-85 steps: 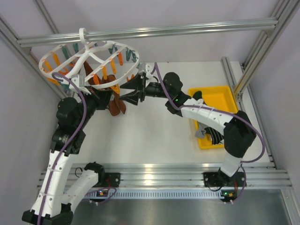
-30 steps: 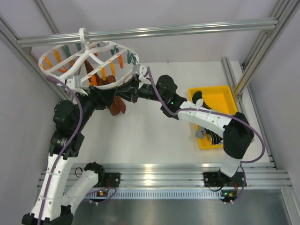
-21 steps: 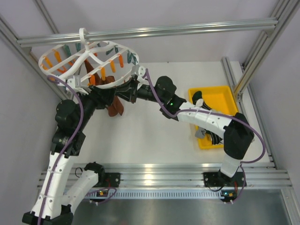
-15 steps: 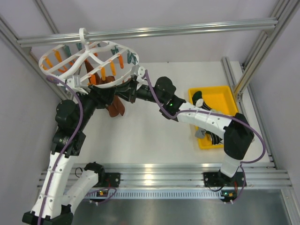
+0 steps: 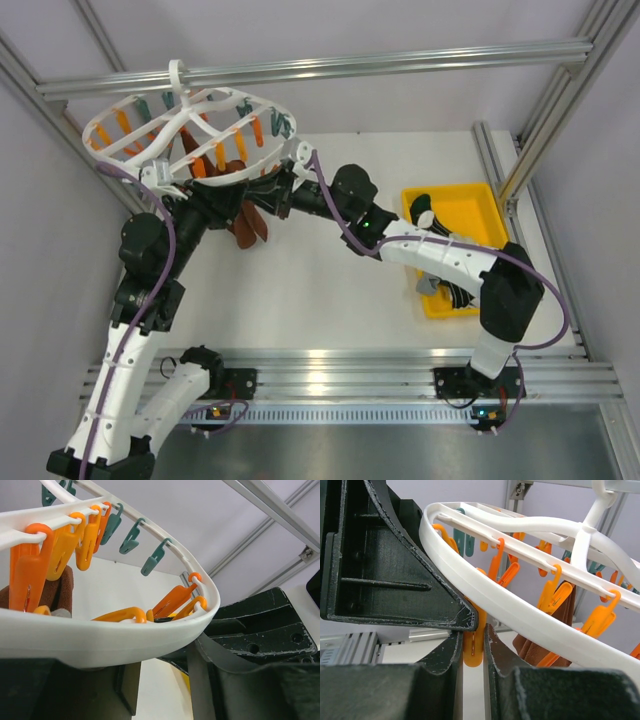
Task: Clip the socks to the hanger
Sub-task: Open the clamp at the hanger.
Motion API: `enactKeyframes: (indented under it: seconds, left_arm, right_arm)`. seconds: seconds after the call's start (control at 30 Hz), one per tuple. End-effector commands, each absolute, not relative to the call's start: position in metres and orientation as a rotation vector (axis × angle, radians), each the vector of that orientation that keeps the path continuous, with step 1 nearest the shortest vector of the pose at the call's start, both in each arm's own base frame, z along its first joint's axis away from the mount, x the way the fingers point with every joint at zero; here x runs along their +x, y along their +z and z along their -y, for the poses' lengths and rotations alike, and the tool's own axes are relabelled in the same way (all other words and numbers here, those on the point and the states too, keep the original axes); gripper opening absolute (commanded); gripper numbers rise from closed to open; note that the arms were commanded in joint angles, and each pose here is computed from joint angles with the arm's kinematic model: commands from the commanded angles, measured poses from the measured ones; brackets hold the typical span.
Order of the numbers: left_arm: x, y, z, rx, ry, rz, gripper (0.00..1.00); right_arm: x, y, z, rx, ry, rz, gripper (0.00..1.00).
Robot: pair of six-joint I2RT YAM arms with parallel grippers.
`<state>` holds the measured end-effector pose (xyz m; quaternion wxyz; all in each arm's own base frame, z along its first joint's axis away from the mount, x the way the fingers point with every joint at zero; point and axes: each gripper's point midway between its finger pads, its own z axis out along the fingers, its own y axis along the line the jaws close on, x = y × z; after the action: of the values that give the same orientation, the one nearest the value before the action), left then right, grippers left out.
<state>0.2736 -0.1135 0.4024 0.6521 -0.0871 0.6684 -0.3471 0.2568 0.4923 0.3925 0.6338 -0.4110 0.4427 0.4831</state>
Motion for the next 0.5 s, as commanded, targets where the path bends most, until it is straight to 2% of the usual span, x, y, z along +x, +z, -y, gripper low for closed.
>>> enactKeyframes:
  seconds: [0.0,0.13,0.17,0.27,0.3,0.33,0.47]
  left_arm:
    - [0.301,0.414,0.096,-0.283,-0.711,-1.422,0.39]
    - [0.299,0.411,0.096,-0.289,-0.714,-1.432,0.18]
    - [0.298,0.409,0.096,-0.294,-0.716,-1.436,0.1]
    - [0.297,0.404,0.097,-0.291,-0.716,-1.458,0.0]
    - [0.297,0.401,0.096,-0.294,-0.713,-1.468,0.0]
    - [0.296,0.399,0.097,-0.291,-0.714,-1.476,0.0]
    - [0.294,0.396,0.097,-0.28,-0.707,-1.488,0.0]
  right_arm:
    - [0.183,0.415,-0.496,-1.084,1.267,-0.845,0.0]
    - [0.183,0.41,-0.494,-1.094,1.258,-0.859,0.01]
    - [0.184,0.406,-0.493,-1.097,1.255,-0.875,0.03]
    - [0.19,0.4,-0.49,-1.095,1.247,-0.916,0.16]
    - [0.192,0.399,-0.489,-1.093,1.247,-0.93,0.21]
    - [0.197,0.398,-0.486,-1.084,1.246,-0.95,0.31]
    - [0.213,0.395,-0.479,-1.063,1.239,-1.021,0.43]
